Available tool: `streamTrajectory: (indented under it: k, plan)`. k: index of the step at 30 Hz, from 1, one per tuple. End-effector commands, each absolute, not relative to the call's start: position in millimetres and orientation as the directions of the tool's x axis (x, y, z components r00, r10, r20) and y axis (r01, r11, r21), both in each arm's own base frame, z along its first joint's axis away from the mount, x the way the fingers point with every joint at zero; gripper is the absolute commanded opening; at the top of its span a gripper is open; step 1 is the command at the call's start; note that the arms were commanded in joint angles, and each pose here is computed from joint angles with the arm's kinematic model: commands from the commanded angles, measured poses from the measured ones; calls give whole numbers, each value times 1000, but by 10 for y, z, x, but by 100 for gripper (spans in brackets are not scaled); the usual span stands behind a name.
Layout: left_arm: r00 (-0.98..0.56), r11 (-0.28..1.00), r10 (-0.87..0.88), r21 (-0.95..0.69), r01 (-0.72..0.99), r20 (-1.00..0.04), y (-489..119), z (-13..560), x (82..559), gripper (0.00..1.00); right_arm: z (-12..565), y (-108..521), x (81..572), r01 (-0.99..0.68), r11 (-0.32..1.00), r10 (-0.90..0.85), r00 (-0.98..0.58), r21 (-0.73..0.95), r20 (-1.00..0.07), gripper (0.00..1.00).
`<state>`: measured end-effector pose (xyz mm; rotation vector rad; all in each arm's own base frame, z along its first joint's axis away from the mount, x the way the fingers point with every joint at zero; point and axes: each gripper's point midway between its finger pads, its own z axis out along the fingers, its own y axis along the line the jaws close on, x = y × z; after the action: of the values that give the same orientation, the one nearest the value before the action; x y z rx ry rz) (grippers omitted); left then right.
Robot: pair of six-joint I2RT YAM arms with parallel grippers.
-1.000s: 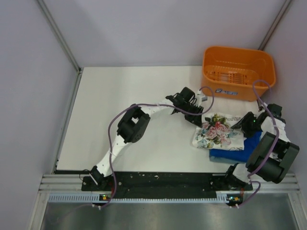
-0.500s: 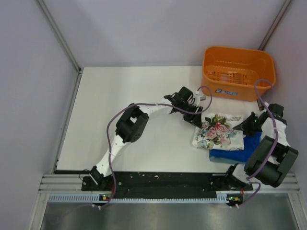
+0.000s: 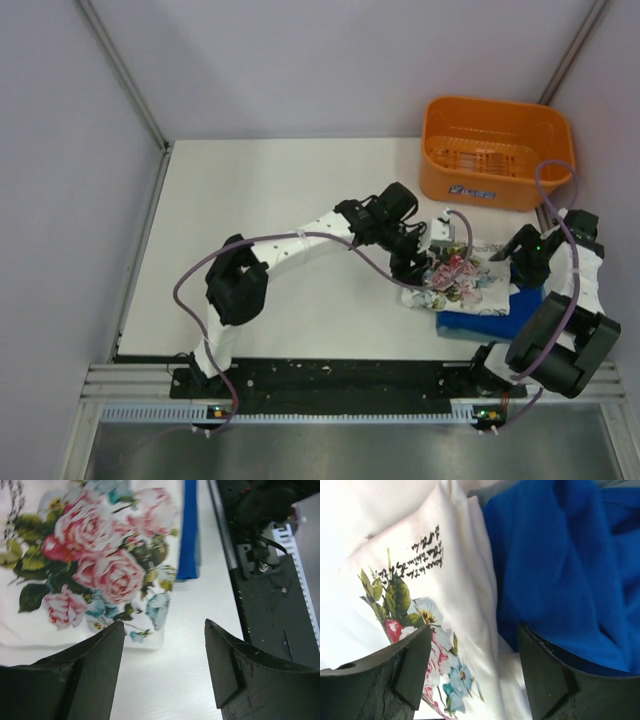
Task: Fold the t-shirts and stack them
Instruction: Put the neatly folded tshirt into the corner of the board with the right arm
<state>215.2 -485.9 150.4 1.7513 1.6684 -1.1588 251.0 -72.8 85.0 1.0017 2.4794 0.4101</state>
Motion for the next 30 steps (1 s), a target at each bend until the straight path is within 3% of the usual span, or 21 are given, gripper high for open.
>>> streamTrajectory:
  k: [1, 5, 8, 12, 14, 17, 23, 30]
  plan:
    - [195, -365, 565, -31, 931, -802, -4755, 1436, 1690, 70, 1367, -1048, 2478, 641, 701, 703, -544, 314, -458, 71]
    - [233, -325, 602, 32, 945, -763, -4804, 1124, 1604, 71, 1616, -922, 2234, 726, 588, 788, -415, 356, -455, 75]
    - [243, -231, 620, 123, 965, -746, -4852, 1022, 1784, 73, 1617, -630, 2056, 757, 456, 878, -299, 468, -373, 76]
    - [245, -168, 619, 178, 969, -746, -4880, 990, 1905, 78, 1355, -290, 1889, 808, 269, 963, -212, 524, -168, 75]
    - [235, -155, 606, 178, 972, -760, -4898, 945, 1897, 80, 1301, -257, 1799, 829, 219, 975, -166, 514, -149, 75]
    - [215, -155, 585, 152, 976, -782, -4932, 879, 1848, 80, 1249, -303, 1629, 867, 186, 977, -113, 463, -181, 76]
    - [178, -200, 536, 80, 976, -825, -5033, 795, 1679, 80, 1064, -228, 1509, 897, 156, 985, -111, 414, -131, 76]
    - [191, -189, 545, 102, 977, -816, -5057, 618, 1714, 79, 1556, -338, 1545, 877, 234, 964, -153, 420, -218, 76]
